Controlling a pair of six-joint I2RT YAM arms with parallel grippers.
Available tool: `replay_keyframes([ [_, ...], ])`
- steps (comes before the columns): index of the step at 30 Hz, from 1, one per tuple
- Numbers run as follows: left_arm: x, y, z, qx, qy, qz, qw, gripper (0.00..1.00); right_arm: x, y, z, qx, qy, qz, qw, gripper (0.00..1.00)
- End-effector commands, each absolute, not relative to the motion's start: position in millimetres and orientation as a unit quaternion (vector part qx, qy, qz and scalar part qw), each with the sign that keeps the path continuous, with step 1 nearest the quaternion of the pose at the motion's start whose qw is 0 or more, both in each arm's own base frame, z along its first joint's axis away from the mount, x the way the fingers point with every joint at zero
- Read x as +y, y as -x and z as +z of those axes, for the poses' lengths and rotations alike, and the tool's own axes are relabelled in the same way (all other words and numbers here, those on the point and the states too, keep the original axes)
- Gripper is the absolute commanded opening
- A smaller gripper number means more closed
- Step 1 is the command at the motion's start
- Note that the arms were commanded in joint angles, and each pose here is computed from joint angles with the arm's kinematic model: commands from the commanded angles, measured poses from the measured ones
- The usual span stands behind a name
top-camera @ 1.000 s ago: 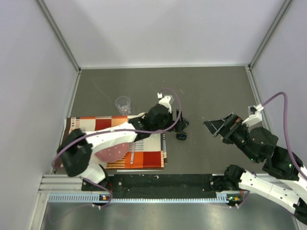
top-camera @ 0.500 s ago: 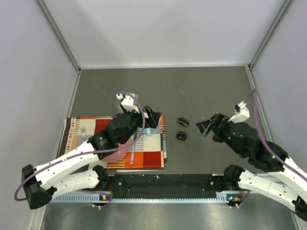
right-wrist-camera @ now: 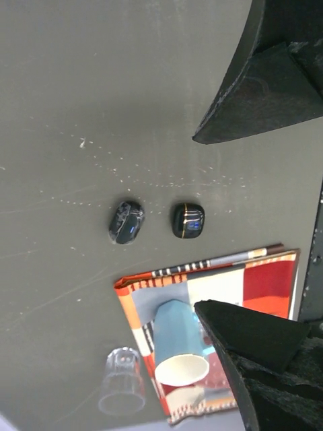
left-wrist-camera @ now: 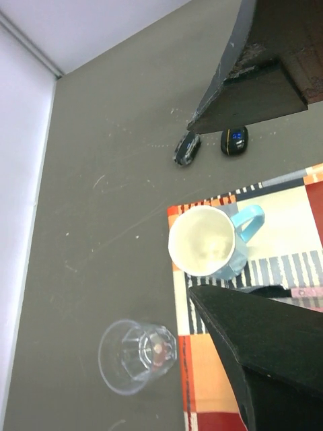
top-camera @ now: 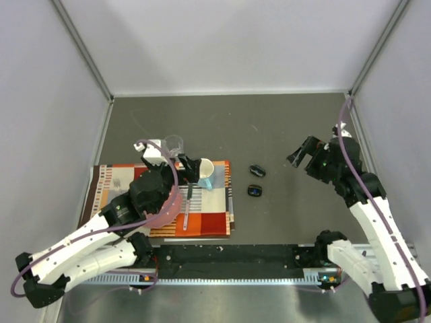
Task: Insert the wireless bluetooth earbuds into the charging case
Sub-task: Reset both arms
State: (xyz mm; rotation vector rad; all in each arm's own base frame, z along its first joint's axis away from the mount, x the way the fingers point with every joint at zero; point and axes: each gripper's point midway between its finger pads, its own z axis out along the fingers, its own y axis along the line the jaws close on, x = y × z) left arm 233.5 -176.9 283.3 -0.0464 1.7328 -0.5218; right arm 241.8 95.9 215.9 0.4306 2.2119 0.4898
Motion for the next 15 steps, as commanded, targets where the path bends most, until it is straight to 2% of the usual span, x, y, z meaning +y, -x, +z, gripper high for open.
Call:
replay_keyframes([
  [1, -146, -229, 283, 0.743, 0.059, -0.203, 0.635, 0.98, 102, -246, 219, 0.863, -0.145, 0.295, 0.384, 0.99],
  [6, -127, -225, 283, 0.733, 0.069, -0.184, 0.651, 0.98, 44, -254, 209, 0.847, -0.215, 0.165, 0.458, 0.99],
  [12, -105, -224, 277, 0.738, 0.096, -0.141, 0.652, 0.99, 30, -265, 172, 0.873, -0.242, 0.118, 0.407, 0.99],
  [15, -95, -223, 274, 0.744, 0.104, -0.115, 0.650, 0.99, -1, -271, 162, 0.851, -0.282, 0.049, 0.441, 0.99],
])
